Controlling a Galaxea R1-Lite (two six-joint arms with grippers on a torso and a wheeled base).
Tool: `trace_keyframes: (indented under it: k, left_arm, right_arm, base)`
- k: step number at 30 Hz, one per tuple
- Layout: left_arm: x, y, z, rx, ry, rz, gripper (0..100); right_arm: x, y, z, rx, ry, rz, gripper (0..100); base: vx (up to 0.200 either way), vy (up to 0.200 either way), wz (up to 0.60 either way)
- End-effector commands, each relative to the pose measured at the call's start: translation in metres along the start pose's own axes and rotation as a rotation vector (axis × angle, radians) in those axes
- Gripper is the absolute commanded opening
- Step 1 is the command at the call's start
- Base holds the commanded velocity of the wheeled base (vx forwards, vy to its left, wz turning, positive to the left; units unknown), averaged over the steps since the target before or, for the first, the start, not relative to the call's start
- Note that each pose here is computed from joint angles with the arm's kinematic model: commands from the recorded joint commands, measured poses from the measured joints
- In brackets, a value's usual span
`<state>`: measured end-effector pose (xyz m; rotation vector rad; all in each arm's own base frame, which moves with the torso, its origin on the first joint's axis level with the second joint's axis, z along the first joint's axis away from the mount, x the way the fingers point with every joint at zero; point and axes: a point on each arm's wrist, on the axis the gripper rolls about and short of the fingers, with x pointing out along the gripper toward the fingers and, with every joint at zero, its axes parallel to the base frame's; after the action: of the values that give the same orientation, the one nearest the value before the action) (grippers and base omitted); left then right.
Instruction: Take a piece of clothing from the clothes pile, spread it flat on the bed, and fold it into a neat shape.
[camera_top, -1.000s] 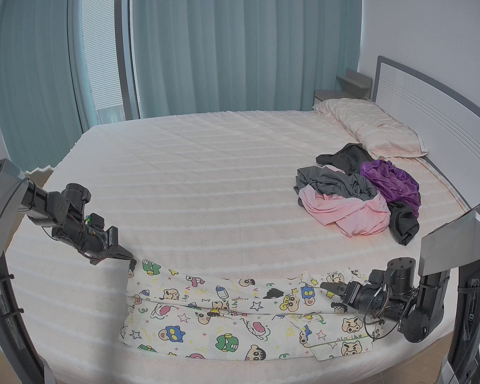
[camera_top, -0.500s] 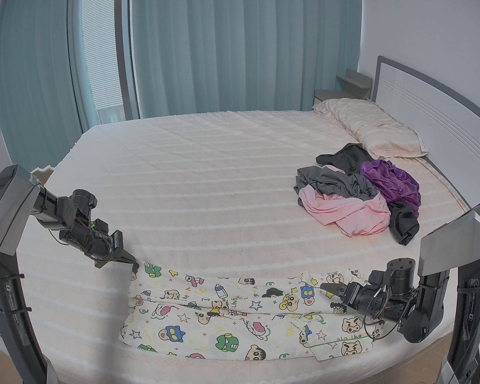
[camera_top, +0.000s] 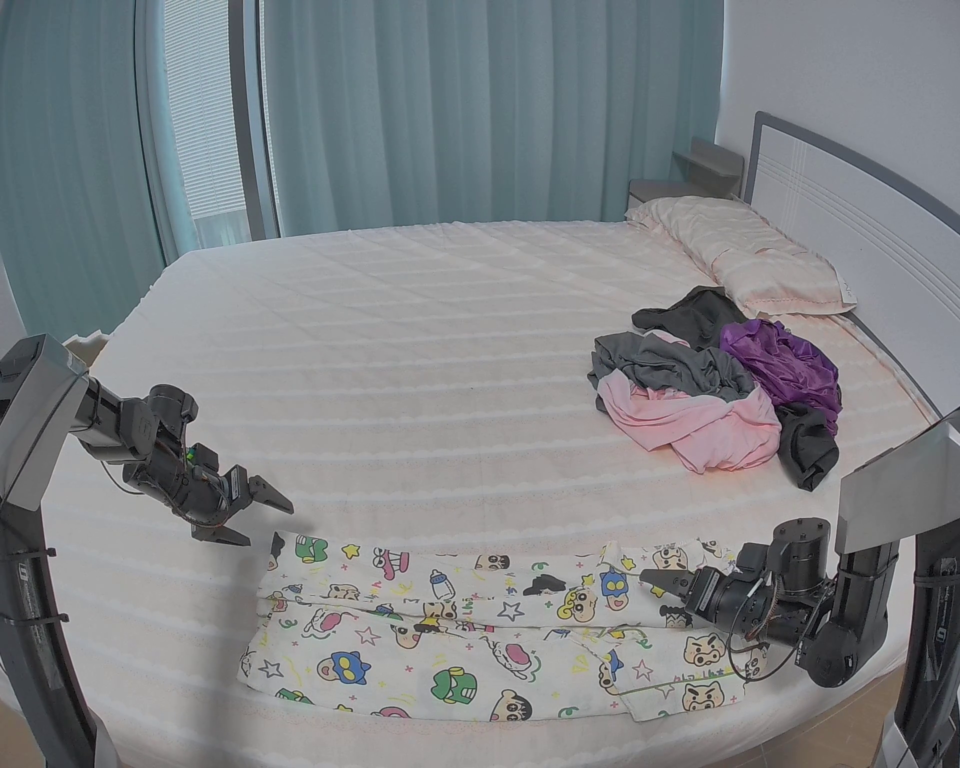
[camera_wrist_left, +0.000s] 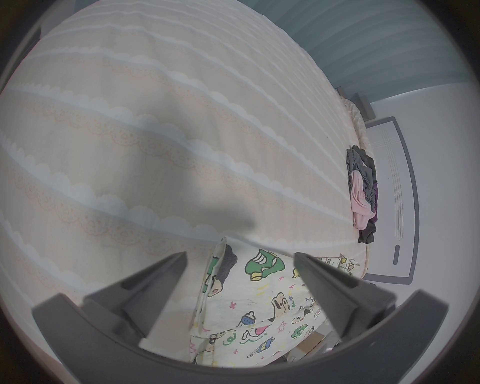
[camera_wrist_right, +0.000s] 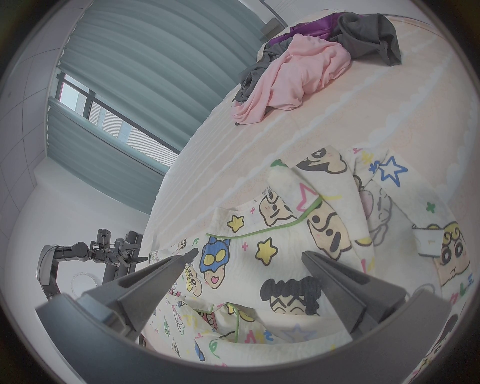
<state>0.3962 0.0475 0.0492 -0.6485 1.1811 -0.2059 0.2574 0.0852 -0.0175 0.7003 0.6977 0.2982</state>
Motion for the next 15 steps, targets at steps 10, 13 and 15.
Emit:
trace_keyframes:
  k: [10, 13, 15]
  left_arm:
    - [-0.059, -0.082, -0.023, -0.117, -0.072, -0.089, 100]
    - [-0.048, -0.098, -0.037, -0.102, -0.026, -0.09, 100]
    - [-0.033, -0.11, -0.049, -0.108, 0.007, -0.082, 100]
  right_arm:
    - [-0.016, 0.017, 0.011, -0.02, -0.058, 0.057, 100]
    - [-0.017, 0.016, 0.01, -0.018, -0.052, 0.051, 100]
    - [-0.017, 0.016, 0.01, -0.018, -0.052, 0.051, 100]
  base:
    - [0.0, 0.0, 0.0]
    - [0.0, 0.0, 0.0]
    - [0.0, 0.0, 0.0]
